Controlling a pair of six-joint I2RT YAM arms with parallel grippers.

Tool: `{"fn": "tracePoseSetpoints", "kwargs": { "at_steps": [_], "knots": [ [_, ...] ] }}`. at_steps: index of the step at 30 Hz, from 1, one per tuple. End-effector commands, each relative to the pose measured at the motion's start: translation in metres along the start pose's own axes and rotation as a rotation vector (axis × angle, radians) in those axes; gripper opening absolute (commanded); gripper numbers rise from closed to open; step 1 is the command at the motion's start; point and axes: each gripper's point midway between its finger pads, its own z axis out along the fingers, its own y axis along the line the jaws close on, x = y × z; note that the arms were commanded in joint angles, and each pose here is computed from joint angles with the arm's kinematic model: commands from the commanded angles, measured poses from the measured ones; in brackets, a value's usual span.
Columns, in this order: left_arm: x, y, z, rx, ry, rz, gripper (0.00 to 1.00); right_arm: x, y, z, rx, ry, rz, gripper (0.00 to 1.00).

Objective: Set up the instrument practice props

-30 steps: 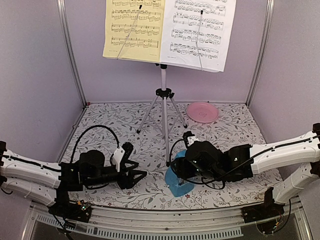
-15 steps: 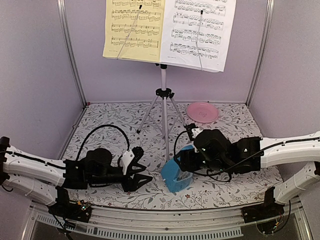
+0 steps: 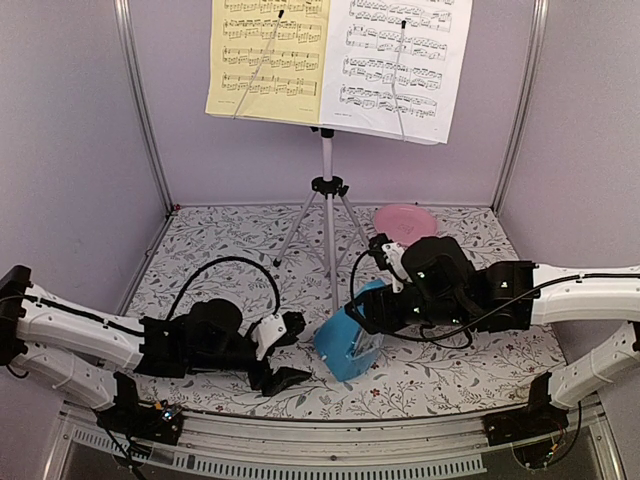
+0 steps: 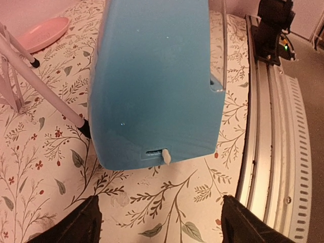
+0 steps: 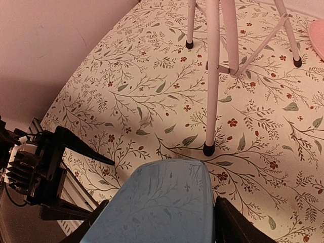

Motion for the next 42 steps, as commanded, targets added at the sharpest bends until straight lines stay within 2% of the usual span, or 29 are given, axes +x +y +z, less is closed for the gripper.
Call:
{"fn": "tracePoseSetpoints", "kwargs": {
  "at_steps": [1,9,10,12,19,25,29,38,42],
  "knots": [
    [0.004,-0.007,0.015,0.032,0.022,0.064,0.84,-0.036,0.023,-0.002,-0.101,-0.102,-0.030,0.00],
    [0.013,-0.006,0.047,0.023,0.031,0.045,0.92,-0.019,0.024,0.027,-0.144,-0.040,-0.061,0.00],
    [0.014,-0.006,0.050,0.026,0.032,0.044,0.98,-0.018,0.025,0.029,-0.150,-0.035,-0.060,0.00],
    [0.017,-0.007,0.053,0.032,0.041,0.041,0.99,-0.013,0.026,0.031,-0.163,-0.026,-0.055,0.00],
    [0.028,-0.008,0.053,0.052,0.025,0.041,0.99,0.002,0.017,0.038,-0.198,0.013,-0.018,0.00],
    [0.031,-0.010,0.056,0.074,0.025,0.053,0.95,0.006,0.008,0.039,-0.218,0.026,0.007,0.00],
    [0.031,0.003,0.057,0.030,0.028,0.024,0.92,0.006,0.008,0.039,-0.226,0.028,0.008,0.00],
    [0.032,0.019,0.053,-0.020,0.018,-0.030,0.97,0.004,0.010,0.038,-0.233,0.028,-0.009,0.00],
    [0.031,0.020,0.059,-0.009,0.024,-0.043,0.91,0.004,0.011,0.037,-0.237,0.028,-0.013,0.00]
  ]
}}
